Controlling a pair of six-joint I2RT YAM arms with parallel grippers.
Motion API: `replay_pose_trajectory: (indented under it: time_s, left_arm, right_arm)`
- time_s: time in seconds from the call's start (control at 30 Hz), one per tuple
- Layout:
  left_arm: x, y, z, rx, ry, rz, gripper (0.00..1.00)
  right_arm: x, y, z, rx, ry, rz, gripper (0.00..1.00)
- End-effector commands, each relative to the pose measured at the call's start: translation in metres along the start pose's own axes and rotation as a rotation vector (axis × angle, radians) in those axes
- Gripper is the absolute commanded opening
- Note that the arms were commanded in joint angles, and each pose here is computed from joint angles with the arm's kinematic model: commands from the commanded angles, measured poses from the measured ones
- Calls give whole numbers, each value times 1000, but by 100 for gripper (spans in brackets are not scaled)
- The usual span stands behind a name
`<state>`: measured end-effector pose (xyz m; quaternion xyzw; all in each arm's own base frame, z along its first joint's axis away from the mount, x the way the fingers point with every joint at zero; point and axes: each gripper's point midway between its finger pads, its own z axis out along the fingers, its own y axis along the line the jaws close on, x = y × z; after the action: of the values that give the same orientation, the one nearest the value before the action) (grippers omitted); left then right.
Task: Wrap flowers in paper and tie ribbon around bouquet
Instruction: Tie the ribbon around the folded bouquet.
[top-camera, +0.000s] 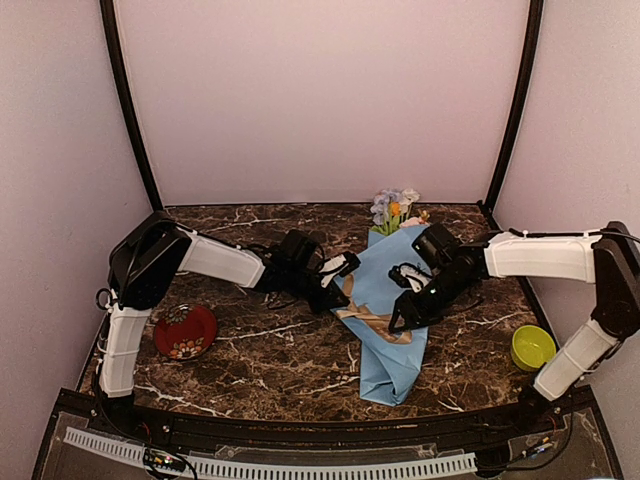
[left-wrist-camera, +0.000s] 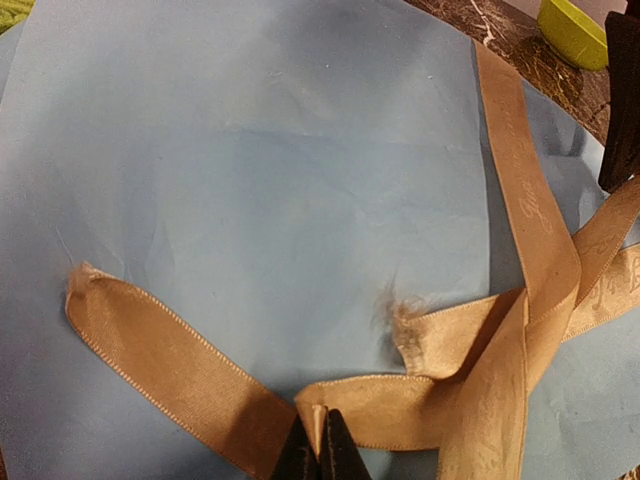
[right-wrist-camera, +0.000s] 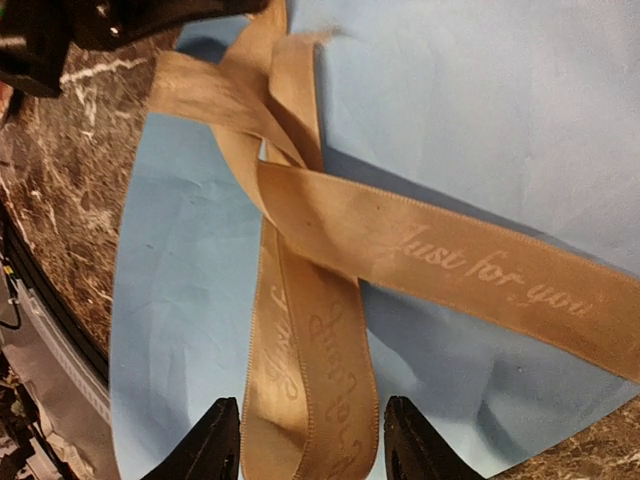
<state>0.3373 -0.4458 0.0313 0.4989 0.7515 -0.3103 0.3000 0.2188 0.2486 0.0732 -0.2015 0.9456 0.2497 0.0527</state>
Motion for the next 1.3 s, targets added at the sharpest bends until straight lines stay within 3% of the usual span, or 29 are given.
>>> replay_pose_trajectory:
  time_s: [0.0,0.1,0.23,0.4,0.57,0.7,0.87,1.27]
  left_arm:
    - [-8,-1,-4,14,-9,-2,0]
    - [-9,-1,-4,14,-11,-4,0]
    - [-18,1,-10,22,-45,-36,0]
    - [-42,12,-40,8,-166,-92,0]
    - [-72,6,-73,-31,-267,-18,0]
    - [-70,11,-78,-81,-251,7,0]
    - [-72,14,-78,-96,-234,25,0]
    - [-84,3,-64,-73,-216,31,0]
  right_arm:
    - [12,-5,3,94,70,-46,50]
    - [15,-7,4,114,86,-58,39]
    - [15,-8,5,121,94,-65,0]
    - [-16,-20,-19,224,-33,-75,0]
    - [-45,-27,-46,296,-140,-110,0]
    - [-67,-38,-69,337,-216,-102,0]
    - [-106,-13,-88,252,-349,-190,0]
    - [-131,16,-82,159,-368,-279,0]
